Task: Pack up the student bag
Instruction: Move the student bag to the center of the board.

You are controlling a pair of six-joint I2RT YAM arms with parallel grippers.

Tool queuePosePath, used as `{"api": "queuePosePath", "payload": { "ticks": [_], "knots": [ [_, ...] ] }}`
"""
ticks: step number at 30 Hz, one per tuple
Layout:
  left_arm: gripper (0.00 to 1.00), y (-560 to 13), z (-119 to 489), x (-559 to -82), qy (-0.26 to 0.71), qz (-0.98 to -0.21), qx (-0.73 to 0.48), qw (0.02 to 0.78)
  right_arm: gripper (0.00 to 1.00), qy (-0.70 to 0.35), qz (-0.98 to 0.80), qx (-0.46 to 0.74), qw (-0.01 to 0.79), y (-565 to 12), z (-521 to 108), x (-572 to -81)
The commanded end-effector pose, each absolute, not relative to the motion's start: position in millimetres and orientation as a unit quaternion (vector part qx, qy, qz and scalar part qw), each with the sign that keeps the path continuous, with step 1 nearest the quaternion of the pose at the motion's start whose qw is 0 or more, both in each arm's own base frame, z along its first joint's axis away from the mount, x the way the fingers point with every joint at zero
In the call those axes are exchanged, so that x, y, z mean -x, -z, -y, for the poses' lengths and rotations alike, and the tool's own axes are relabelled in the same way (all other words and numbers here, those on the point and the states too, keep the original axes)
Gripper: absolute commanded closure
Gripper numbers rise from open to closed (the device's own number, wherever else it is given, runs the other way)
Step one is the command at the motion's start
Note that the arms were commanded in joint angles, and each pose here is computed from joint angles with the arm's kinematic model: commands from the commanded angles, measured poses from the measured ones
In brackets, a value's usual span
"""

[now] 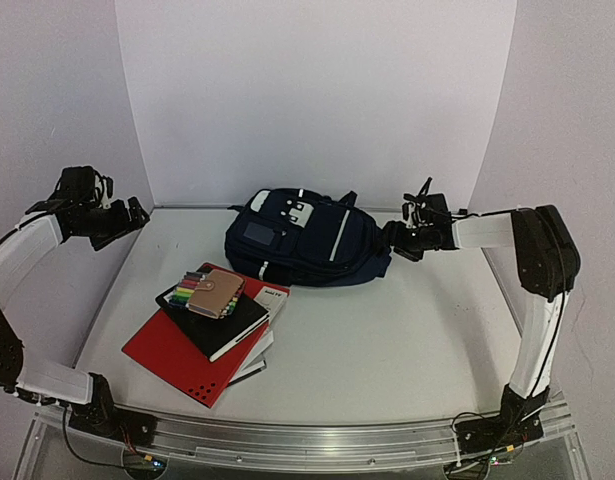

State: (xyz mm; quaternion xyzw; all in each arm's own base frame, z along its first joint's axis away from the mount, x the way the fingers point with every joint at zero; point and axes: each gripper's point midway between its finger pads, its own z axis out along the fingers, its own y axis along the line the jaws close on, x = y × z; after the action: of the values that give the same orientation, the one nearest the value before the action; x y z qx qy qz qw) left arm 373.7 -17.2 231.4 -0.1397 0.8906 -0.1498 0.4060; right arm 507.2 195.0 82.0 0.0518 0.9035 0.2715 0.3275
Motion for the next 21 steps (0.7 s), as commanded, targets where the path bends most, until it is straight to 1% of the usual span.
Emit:
{"api": "queuePosePath", "payload": {
  "ticks": [1, 2, 4, 6, 10, 11, 15, 21],
  "knots": [
    [0.0, -247.6, 19.4, -377.4, 0.151, -0.883, 0.121, 0.429, 0.45, -0.299, -0.898, -0.057, 0.317, -79.7, -208.6, -516.8],
    [0.0, -246.6, 19.4, -377.7, 0.151, -0.883, 0.121, 0.427, 0.58, -0.301, -0.899, -0.06, 0.313, -76.8, -208.8, -515.9],
    [0.0, -244.6, 20.5, -378.3, 0.153, -0.885, 0.121, 0.423, 0.75, -0.301, -0.898, -0.065, 0.313, -76.2, -207.6, -513.5],
    [0.0, -243.9, 21.7, -378.7, 0.156, -0.886, 0.119, 0.42, 0.85, -0.299, -0.898, -0.068, 0.317, -78.5, -204.6, -509.6],
    [0.0, -243.7, 23.8, -378.6, 0.162, -0.886, 0.117, 0.418, 0.98, -0.292, -0.902, -0.073, 0.308, -71.7, -198.9, -495.9],
    [0.0, -243.8, 24.0, -378.2, 0.162, -0.886, 0.117, 0.419, 1.0, -0.291, -0.905, -0.076, 0.302, -67.3, -197.7, -491.0],
    [0.0, -245.3, 24.1, -377.1, 0.163, -0.885, 0.116, 0.421, 1.0, -0.279, -0.912, -0.1, 0.282, -53.1, -186.8, -467.1],
    [0.0, -242.8, 25.6, -376.5, 0.166, -0.885, 0.116, 0.419, 1.0, -0.263, -0.914, -0.169, 0.258, -39.8, -163.4, -404.8]
  ]
}}
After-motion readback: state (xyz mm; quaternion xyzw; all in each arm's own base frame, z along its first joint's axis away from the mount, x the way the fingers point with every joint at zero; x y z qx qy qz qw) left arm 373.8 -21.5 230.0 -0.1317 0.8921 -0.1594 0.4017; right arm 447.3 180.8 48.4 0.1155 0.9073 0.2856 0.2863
